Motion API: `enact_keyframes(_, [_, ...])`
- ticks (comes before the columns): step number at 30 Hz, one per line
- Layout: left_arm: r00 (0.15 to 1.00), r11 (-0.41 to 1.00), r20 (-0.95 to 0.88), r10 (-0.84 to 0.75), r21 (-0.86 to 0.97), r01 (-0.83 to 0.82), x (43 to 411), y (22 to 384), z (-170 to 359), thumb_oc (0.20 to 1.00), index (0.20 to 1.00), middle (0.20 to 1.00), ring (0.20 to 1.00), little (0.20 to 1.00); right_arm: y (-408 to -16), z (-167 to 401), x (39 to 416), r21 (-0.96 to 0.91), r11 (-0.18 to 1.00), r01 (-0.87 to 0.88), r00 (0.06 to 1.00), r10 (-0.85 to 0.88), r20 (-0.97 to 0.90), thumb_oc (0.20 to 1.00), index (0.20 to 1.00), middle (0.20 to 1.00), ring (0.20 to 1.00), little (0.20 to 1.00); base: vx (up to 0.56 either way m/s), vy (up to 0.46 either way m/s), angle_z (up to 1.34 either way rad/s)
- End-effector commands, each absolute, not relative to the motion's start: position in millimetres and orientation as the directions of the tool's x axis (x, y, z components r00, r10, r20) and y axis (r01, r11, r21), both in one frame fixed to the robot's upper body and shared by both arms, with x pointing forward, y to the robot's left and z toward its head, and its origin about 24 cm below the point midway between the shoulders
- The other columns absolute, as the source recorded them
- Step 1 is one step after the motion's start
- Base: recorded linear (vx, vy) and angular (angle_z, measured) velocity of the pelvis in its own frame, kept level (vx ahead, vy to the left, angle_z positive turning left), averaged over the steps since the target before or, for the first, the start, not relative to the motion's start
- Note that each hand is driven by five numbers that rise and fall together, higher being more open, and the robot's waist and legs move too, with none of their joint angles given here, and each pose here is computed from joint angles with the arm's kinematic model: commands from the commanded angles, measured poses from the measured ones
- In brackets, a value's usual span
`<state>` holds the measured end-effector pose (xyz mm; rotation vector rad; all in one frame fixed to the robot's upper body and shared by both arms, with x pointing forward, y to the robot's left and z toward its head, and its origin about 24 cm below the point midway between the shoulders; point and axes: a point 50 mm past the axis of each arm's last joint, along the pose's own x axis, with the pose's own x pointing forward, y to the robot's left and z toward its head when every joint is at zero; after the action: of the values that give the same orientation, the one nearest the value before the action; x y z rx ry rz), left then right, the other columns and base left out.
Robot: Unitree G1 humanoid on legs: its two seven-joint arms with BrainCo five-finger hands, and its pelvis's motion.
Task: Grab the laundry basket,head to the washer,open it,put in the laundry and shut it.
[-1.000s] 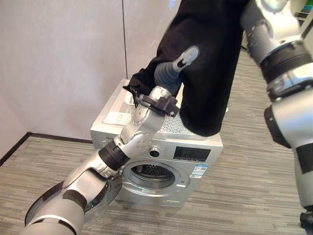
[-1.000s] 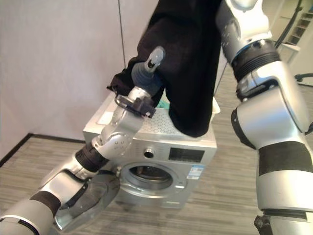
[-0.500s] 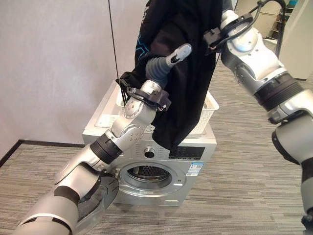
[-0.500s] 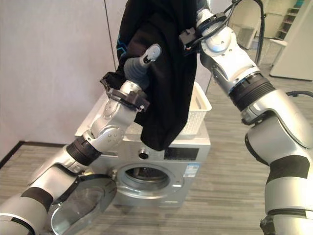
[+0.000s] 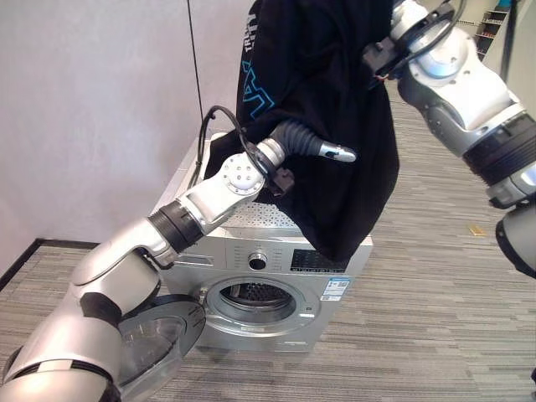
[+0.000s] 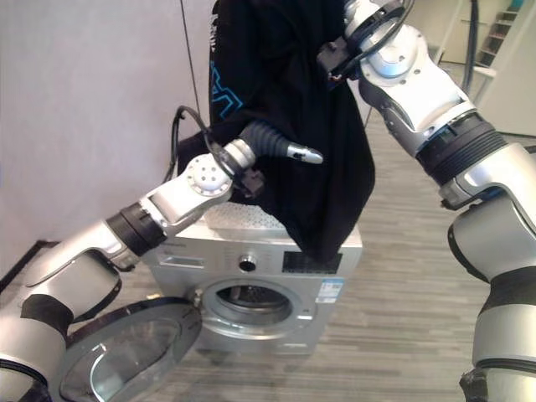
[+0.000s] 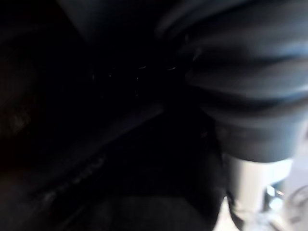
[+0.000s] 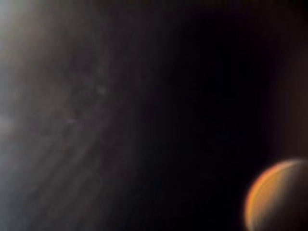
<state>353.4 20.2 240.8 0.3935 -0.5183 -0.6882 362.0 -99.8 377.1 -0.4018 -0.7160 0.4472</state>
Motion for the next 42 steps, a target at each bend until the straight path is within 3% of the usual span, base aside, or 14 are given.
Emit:
enact_keyframes(1, [0.636, 0.723, 0.390, -0.666, 0.549, 0.420, 360, 5, 277, 1.000, 1.000, 1.000, 1.000, 1.000, -98, 440, 337, -0.375, 0.890, -0.257, 0.539, 0.455, 0.709, 0.200, 0.200, 0.200, 0.200, 0.200, -0.04, -0.007, -0.01])
enact_keyframes(13, [0.698, 0.794, 0.400, -0.593, 0.435, 0.425, 368, 1, 277, 1.000, 1.000, 1.000, 1.000, 1.000, -48, 420, 319, -0.178, 0.796, -0.579, 0.439, 0.489, 0.754, 0.200, 0.200, 0.200, 0.200, 0.200, 0.00, -0.002, -0.01])
enact_keyframes(14, [0.702, 0.802, 0.404, -0.587, 0.406, 0.438, 368, 2, 278, 0.815, 0.815, 0.815, 0.815, 0.815, -48, 419, 318, -0.171, 0.794, -0.583, 0.437, 0.484, 0.758, 0.200, 0.200, 0.200, 0.200, 0.200, 0.00, -0.007, -0.04])
enact_keyframes(15, [0.700, 0.807, 0.409, -0.585, 0.372, 0.458, 367, 3, 279, 0.200, 0.200, 0.200, 0.200, 0.200, -49, 418, 316, -0.160, 0.790, -0.591, 0.433, 0.479, 0.764, 0.200, 0.200, 0.200, 0.200, 0.200, 0.00, -0.005, -0.03])
enact_keyframes(25, [0.697, 0.822, 0.439, -0.568, 0.261, 0.506, 360, 17, 278, 0.200, 0.200, 0.200, 0.200, 0.200, -65, 397, 316, -0.113, 0.771, -0.627, 0.458, 0.482, 0.747, 0.200, 0.200, 0.200, 0.200, 0.200, 0.00, -0.001, -0.01])
enact_keyframes(27, [0.686, 0.813, 0.439, -0.581, 0.263, 0.520, 358, 19, 278, 0.200, 0.200, 0.200, 0.200, 0.200, -68, 393, 318, -0.127, 0.770, -0.625, 0.466, 0.498, 0.731, 0.369, 0.369, 0.369, 0.369, 0.369, 0.00, 0.000, 0.00])
enact_keyframes(30, [0.675, 0.804, 0.440, -0.592, 0.260, 0.535, 355, 26, 277, 0.200, 0.200, 0.200, 0.200, 0.200, -80, 390, 319, -0.168, 0.783, -0.599, 0.480, 0.519, 0.707, 1.000, 1.000, 1.000, 1.000, 1.000, 0.00, 0.000, 0.00])
enact_keyframes(32, [0.665, 0.806, 0.463, -0.586, 0.252, 0.535, 352, 33, 280, 0.200, 0.200, 0.200, 0.200, 0.200, -98, 391, 321, -0.206, 0.821, -0.532, 0.500, 0.502, 0.706, 1.000, 1.000, 1.000, 1.000, 1.000, 0.00, 0.000, 0.00])
enact_keyframes(33, [0.656, 0.819, 0.499, -0.566, 0.253, 0.515, 350, 45, 288, 0.200, 0.200, 0.200, 0.200, 0.200, -115, 398, 316, -0.345, 0.852, -0.395, 0.497, 0.514, 0.699, 1.000, 1.000, 1.000, 1.000, 1.000, 0.00, 0.000, 0.00])
enact_keyframes(34, [0.653, 0.840, 0.531, -0.540, 0.297, 0.454, 347, 70, 291, 0.200, 0.200, 0.200, 0.200, 0.200, -167, 423, 302, -0.656, 0.695, 0.295, 0.534, 0.450, 0.716, 1.000, 1.000, 1.000, 1.000, 1.000, 0.00, 0.000, 0.00])
enact_keyframes(35, [0.647, 0.840, 0.536, -0.542, 0.326, 0.434, 345, 80, 292, 0.200, 0.200, 0.200, 0.200, 0.200, -182, 434, 290, -0.697, 0.506, 0.509, 0.521, 0.463, 0.717, 1.000, 1.000, 1.000, 1.000, 1.000, 0.02, -0.012, 0.05])
enact_keyframes(37, [0.656, 0.842, 0.529, -0.539, 0.309, 0.443, 348, 80, 289, 0.200, 0.200, 0.200, 0.200, 0.200, -199, 446, 293, -0.685, 0.382, 0.620, 0.544, 0.419, 0.727, 1.000, 1.000, 1.000, 1.000, 1.000, 0.01, -0.017, 0.07])
enact_keyframes(40, [0.615, 0.853, 0.597, -0.515, 0.280, 0.441, 344, 77, 303, 0.200, 0.200, 0.200, 0.200, 0.200, -201, 451, 291, -0.667, 0.340, 0.663, 0.530, 0.415, 0.739, 1.000, 1.000, 1.000, 1.000, 1.000, -0.05, -0.014, -0.10])
enact_keyframes(42, [0.559, 0.861, 0.669, -0.490, 0.272, 0.429, 326, 90, 311, 0.200, 0.200, 0.200, 0.200, 0.200, -239, 449, 271, -0.597, 0.271, 0.755, 0.503, 0.343, 0.793, 1.000, 1.000, 1.000, 1.000, 1.000, -0.06, -0.014, -0.07])
